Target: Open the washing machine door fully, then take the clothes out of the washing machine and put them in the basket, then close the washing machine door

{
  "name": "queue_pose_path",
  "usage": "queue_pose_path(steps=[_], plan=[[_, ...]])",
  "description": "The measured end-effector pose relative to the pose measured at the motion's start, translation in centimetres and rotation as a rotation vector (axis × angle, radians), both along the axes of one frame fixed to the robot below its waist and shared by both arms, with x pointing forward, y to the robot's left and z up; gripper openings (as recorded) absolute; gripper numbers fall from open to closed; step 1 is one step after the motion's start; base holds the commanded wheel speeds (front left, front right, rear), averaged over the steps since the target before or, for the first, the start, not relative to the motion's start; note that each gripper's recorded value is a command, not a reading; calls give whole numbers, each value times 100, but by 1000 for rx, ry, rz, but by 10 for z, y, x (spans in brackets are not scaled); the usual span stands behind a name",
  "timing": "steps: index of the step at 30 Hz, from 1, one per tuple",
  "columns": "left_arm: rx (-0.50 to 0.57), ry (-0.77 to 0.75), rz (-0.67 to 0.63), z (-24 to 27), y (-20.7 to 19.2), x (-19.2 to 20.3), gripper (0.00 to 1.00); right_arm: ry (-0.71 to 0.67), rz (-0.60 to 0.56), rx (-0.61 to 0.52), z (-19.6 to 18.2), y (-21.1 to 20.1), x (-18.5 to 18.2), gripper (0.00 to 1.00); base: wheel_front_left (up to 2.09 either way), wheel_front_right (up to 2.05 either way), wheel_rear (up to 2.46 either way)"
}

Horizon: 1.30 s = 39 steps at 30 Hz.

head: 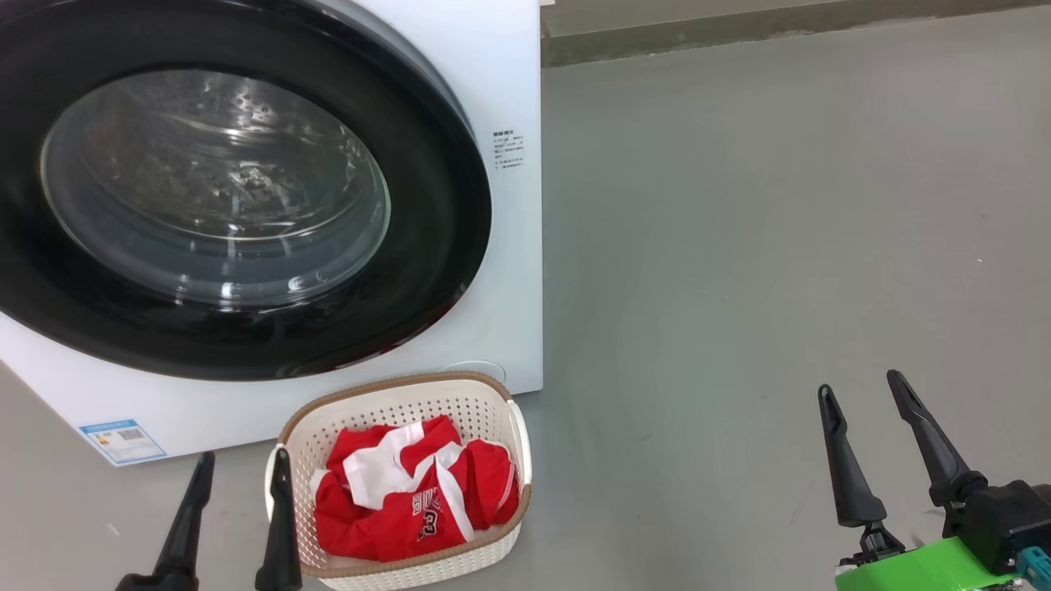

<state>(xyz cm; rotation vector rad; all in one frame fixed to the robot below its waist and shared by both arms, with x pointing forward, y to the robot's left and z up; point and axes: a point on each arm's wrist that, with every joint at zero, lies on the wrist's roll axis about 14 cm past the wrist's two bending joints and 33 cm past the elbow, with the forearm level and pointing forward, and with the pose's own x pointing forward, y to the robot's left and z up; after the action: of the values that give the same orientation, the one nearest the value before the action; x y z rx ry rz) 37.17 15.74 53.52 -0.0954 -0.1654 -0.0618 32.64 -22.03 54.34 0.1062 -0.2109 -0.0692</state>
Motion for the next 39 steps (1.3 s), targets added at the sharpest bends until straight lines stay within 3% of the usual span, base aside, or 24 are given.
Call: queue_pose_path(steps=[3, 4, 12, 39], plan=[[0, 0, 0, 0, 0, 0, 100, -1, 1, 0, 0, 0, 0, 100, 0, 0, 0], [-1, 0, -6, 0, -1, -1, 0, -1, 2, 0, 0, 1, 0, 0, 0, 0, 0], [-23, 132, -12, -39, -5, -10, 0, 125, 7, 54, -41, 8, -8, 0, 0, 0, 0], [-335, 225, 29, -54, 9, -11, 0, 149, 7, 369, -52, 4, 0, 0, 0, 0, 0]])
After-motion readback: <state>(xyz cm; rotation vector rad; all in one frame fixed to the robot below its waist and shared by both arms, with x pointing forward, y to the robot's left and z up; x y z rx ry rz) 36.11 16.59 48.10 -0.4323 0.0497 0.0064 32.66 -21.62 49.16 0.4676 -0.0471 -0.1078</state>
